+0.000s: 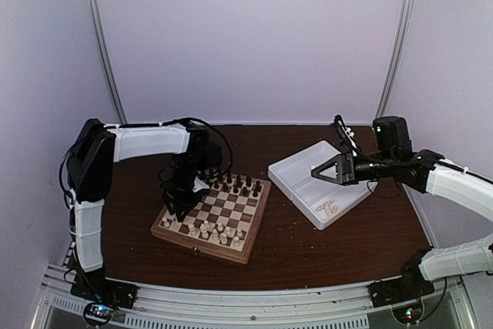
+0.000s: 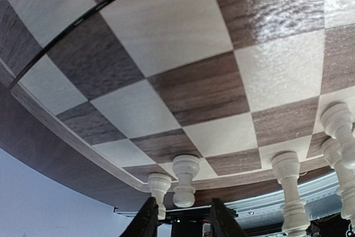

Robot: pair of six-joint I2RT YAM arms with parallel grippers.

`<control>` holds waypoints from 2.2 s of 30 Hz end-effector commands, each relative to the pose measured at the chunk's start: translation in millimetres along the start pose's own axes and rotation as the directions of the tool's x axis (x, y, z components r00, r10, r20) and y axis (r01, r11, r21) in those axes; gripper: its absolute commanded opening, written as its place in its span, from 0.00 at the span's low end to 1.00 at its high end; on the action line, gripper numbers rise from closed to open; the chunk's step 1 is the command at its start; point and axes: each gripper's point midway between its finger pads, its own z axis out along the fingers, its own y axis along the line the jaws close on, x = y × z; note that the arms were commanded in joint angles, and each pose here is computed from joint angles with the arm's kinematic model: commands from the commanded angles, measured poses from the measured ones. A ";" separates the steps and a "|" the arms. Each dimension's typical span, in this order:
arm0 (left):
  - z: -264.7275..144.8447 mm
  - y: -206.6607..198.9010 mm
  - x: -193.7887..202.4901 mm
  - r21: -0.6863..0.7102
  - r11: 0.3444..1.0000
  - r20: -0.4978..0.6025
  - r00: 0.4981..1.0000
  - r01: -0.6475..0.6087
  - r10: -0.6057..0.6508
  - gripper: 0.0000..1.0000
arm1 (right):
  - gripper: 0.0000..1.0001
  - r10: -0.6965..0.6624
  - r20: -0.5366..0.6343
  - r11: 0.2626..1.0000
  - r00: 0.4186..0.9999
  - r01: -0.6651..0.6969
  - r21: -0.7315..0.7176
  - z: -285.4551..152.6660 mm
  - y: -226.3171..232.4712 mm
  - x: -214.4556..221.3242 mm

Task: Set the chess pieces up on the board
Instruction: Place the chess piece on the chessboard, then pick up the chess piece from the chessboard.

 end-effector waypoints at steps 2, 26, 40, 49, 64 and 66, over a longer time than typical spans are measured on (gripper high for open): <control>-34.6 3.3 1.7 0.021 0.999 0.112 0.993 0.035 -0.037 0.39 | 0.00 -0.002 0.014 1.000 1.000 0.002 -0.012 0.0 0.3 -2.6; -174.3 85.7 42.9 0.143 0.894 0.774 0.515 0.424 -0.368 0.98 | 0.00 0.040 0.141 0.887 0.989 -0.100 0.451 -19.3 -94.9 -6.9; -163.9 71.0 59.2 0.303 0.866 0.774 0.426 0.399 -0.467 0.94 | 0.00 0.022 0.139 0.777 0.990 -0.105 0.621 -39.9 -131.3 12.6; -158.8 41.9 77.2 0.475 0.831 0.734 0.392 0.290 -0.555 0.91 | 0.00 -0.047 0.108 0.757 0.993 -0.035 0.652 -46.9 -134.1 14.0; -140.5 35.2 63.7 0.391 0.880 0.704 0.529 0.268 -0.474 0.80 | 0.00 -0.146 0.009 0.743 0.989 0.103 0.661 -20.4 -158.7 6.1; -137.3 37.2 61.4 0.376 0.885 0.708 0.530 0.275 -0.466 0.76 | 0.00 -0.138 0.002 0.738 0.990 0.102 0.667 -19.9 -162.2 9.8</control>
